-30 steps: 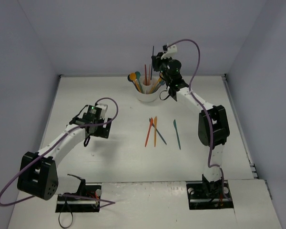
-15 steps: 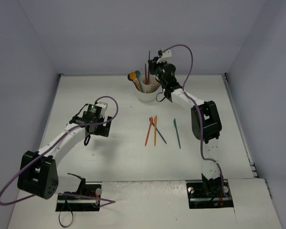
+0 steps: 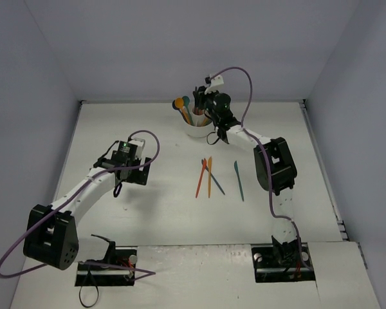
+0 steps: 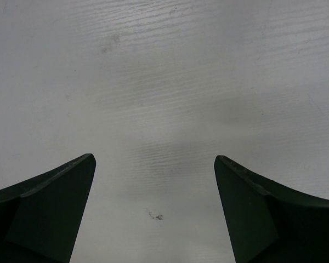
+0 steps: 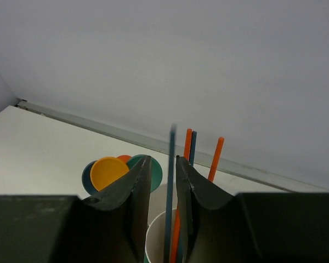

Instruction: Sort the eating utensils into containers

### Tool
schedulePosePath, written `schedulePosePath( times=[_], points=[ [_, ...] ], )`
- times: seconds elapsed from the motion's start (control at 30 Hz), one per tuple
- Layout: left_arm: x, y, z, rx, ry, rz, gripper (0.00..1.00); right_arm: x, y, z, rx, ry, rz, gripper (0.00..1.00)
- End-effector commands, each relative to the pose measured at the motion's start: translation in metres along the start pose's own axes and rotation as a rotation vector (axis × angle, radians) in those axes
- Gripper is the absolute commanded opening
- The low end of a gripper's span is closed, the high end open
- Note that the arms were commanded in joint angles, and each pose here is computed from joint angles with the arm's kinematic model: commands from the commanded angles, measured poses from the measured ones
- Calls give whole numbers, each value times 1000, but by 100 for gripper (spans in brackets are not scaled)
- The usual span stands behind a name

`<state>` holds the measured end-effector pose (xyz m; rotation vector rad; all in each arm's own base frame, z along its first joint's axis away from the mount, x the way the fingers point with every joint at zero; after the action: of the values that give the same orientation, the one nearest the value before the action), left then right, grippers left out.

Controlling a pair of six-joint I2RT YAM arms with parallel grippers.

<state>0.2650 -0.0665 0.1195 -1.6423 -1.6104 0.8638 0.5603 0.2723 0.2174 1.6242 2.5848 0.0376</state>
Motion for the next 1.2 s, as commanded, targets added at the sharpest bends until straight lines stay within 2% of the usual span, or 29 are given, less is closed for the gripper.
schedulePosePath(
  times=[0.0,0.17,0.37,0.47,0.57,0.77,0.83,0.9,0.97,1.07,1.17],
  points=[
    [-4,-12,-22,-93,-21,31,88,-2,-8,-68,-151,-27,11,28],
    [-5,-15,-25,-105,-22,45,88,-5,-23,-85,-131,-45,15,39],
    [-6,-19,-28,-120,-26,59,88,-3,-45,-96,-19,-65,-25,48],
    [-7,-21,-29,-128,-28,65,88,6,-59,-80,107,-68,-98,53],
    [-8,-23,-30,-135,-26,74,88,13,-70,-71,173,-55,-148,58],
    [-8,-26,-31,-146,-28,80,88,28,-94,-30,313,-14,-245,74],
    [-8,-26,-31,-147,-26,81,88,31,-96,-25,334,-3,-266,79],
    [-8,-26,-31,-147,-29,81,88,35,-98,-18,354,10,-284,91],
    [-8,-26,-31,-147,-27,81,88,36,-100,-14,365,13,-291,95],
    [-8,-25,-30,-142,-26,81,88,38,-100,-9,375,18,-302,100],
    [-8,-25,-29,-139,-25,82,88,41,-97,-4,385,28,-326,100]
  ],
)
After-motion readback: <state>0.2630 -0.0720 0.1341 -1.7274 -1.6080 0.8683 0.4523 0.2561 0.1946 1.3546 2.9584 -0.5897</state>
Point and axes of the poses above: each gripper's point midway between its finger pads, its own y axis out along the fingers, its own x axis along the line the jaws close on, z = x × y, the point moved 4 cm from there along -y, back along the fingers, and after that the axes turned 10 degrees about -y, right-handed, at the moved point
